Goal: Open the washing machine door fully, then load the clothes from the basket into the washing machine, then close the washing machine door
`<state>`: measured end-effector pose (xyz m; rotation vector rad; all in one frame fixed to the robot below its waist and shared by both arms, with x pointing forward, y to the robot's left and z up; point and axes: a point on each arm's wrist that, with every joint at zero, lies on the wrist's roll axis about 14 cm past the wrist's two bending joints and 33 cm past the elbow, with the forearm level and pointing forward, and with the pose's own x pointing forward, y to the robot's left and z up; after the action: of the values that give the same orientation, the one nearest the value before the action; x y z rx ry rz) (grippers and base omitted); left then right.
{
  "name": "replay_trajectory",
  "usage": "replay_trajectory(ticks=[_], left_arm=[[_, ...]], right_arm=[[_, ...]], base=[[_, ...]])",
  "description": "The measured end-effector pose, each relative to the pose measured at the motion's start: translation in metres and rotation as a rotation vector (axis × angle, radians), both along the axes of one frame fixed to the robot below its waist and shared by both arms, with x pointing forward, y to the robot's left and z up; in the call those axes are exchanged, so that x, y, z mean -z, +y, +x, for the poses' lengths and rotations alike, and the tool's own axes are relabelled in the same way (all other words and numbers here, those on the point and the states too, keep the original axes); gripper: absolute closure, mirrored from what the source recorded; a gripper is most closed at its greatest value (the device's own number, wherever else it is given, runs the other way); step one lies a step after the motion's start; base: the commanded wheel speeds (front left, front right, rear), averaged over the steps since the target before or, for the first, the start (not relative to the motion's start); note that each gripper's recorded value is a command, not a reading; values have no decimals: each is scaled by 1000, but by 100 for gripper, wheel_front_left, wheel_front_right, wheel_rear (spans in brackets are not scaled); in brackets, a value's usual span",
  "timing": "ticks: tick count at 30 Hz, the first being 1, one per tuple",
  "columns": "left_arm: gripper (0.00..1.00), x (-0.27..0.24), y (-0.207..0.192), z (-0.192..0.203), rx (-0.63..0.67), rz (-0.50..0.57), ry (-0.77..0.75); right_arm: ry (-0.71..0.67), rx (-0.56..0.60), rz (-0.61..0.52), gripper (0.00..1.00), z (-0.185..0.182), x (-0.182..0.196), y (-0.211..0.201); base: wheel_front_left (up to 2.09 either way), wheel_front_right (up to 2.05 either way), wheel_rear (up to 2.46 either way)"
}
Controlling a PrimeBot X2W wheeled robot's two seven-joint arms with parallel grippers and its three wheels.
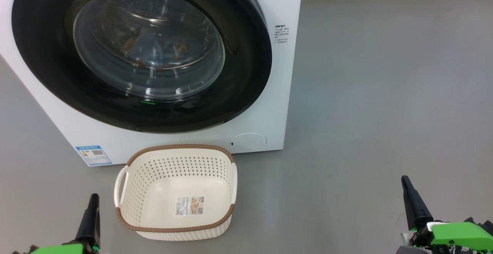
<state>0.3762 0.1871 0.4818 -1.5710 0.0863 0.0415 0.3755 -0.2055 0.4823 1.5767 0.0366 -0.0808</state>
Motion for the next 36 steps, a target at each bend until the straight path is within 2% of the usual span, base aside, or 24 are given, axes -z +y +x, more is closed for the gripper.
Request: replay_trajectory(ticks=[36], left_arm=[[100,-3,0,2,-1,-8,-8]], right_arm=[[0,0,1,100,0,0,-1]], base=[[0,0,0]])
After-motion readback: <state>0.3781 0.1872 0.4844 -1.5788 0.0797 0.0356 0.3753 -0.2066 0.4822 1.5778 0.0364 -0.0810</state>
